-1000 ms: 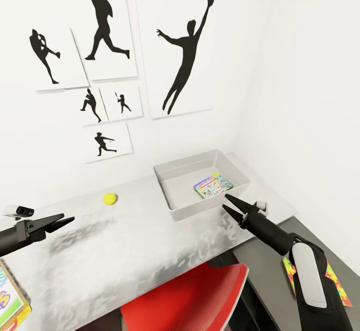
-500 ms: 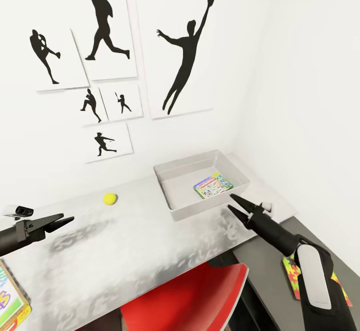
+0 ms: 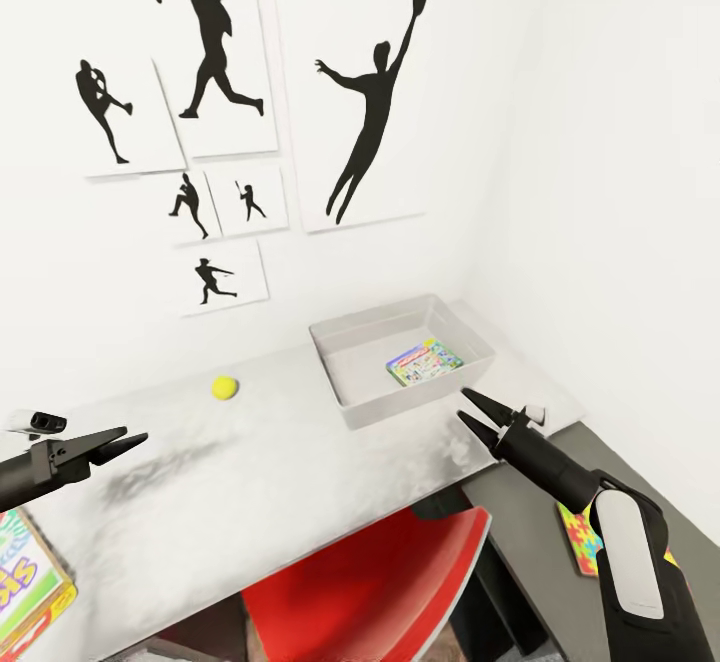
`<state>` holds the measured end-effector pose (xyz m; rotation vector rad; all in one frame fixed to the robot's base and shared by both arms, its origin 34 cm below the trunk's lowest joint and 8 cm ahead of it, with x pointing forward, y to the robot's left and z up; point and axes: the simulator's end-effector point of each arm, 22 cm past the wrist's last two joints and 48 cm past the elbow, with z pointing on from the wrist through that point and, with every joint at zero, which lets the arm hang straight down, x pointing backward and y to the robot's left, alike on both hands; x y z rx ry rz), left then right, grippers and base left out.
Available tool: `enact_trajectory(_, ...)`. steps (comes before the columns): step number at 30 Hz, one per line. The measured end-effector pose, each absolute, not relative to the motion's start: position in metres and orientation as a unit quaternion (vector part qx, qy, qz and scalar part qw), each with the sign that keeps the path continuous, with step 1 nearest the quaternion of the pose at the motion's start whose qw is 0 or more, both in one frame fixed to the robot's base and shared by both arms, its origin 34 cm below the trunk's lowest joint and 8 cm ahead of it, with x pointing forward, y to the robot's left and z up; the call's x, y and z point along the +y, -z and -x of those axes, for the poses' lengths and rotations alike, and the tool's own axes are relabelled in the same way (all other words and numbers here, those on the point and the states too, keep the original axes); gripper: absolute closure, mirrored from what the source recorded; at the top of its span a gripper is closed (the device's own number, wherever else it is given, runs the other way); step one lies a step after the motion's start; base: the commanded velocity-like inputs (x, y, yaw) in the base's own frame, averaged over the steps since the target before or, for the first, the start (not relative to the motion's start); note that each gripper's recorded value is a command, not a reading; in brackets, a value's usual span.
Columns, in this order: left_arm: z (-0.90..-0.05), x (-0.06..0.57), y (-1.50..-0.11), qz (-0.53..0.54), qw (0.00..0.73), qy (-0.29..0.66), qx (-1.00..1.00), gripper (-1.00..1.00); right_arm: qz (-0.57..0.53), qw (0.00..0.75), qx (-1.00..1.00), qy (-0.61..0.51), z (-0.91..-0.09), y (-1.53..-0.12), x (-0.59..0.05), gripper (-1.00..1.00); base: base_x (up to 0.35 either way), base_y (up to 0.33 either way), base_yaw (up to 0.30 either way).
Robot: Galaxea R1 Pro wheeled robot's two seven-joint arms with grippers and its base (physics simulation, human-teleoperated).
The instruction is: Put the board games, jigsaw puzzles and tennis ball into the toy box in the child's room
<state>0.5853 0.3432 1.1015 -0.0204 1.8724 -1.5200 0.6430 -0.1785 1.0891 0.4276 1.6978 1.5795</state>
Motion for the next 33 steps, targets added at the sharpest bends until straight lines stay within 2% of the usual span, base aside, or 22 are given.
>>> enact_trajectory(14,-0.585,0.344,-1.102,0.008,0.357,0.588,0.726,-1.00,-0.208,0.357,0.752,-0.513,-0.651,-1.031,-0.193,-1.00,-0.033,0.000,0.000)
enact_trajectory(33,-0.585,0.349,-1.106,0.009,0.364,0.585,0.724,-1.00,-0.205,0.364,0.746,-0.518,-0.652,-1.037,-0.193,-1.00,-0.056,0.017,-0.029)
